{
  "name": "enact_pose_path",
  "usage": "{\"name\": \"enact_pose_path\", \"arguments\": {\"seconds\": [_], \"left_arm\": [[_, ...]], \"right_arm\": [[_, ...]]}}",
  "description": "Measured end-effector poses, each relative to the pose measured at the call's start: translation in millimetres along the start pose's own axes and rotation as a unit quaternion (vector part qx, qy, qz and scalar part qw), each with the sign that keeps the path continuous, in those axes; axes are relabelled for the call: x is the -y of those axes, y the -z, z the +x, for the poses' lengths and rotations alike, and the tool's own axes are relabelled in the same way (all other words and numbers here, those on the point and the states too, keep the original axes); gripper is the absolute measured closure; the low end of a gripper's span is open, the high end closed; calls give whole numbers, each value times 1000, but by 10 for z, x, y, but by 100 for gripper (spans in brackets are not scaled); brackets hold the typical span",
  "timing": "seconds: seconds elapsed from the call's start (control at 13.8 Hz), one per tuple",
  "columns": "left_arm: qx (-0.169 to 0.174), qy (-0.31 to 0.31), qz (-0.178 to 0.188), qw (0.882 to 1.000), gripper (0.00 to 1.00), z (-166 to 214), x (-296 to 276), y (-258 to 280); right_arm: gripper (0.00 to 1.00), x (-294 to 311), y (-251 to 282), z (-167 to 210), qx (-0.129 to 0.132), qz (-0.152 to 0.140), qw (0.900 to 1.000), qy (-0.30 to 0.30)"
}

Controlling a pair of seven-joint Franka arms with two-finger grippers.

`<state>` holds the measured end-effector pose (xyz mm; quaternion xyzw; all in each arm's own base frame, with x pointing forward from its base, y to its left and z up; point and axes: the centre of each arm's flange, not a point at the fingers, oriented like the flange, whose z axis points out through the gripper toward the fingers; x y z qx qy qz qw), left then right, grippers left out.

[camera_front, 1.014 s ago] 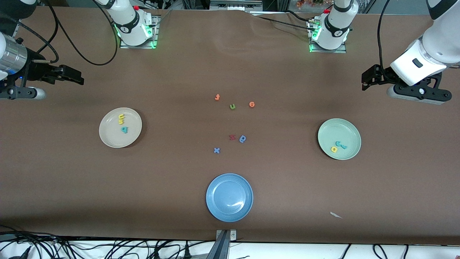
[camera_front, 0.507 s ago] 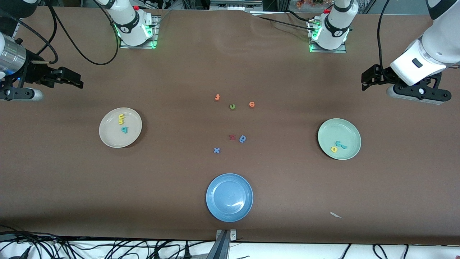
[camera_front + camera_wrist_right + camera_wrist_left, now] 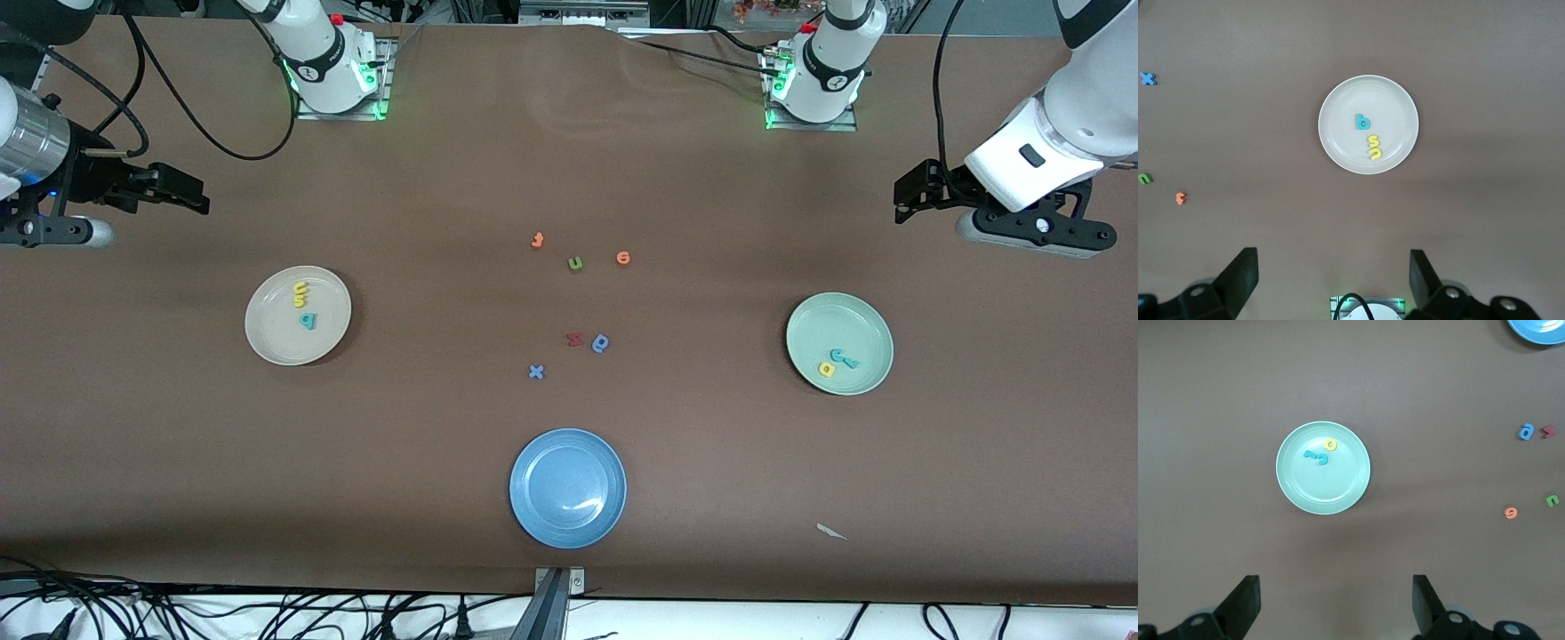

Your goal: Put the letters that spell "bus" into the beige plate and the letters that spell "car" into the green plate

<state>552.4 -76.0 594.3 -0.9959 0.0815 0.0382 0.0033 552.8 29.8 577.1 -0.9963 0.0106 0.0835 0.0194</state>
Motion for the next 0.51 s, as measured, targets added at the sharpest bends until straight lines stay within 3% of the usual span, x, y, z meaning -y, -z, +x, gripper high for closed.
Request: {"name": "enact_pose_path", "arguments": {"seconds": [0.51], "left_arm": [[0,0,0,1000,0,0,0,0]], "right_arm": [[0,-13,-5,-2,2,0,1000,0]]}}
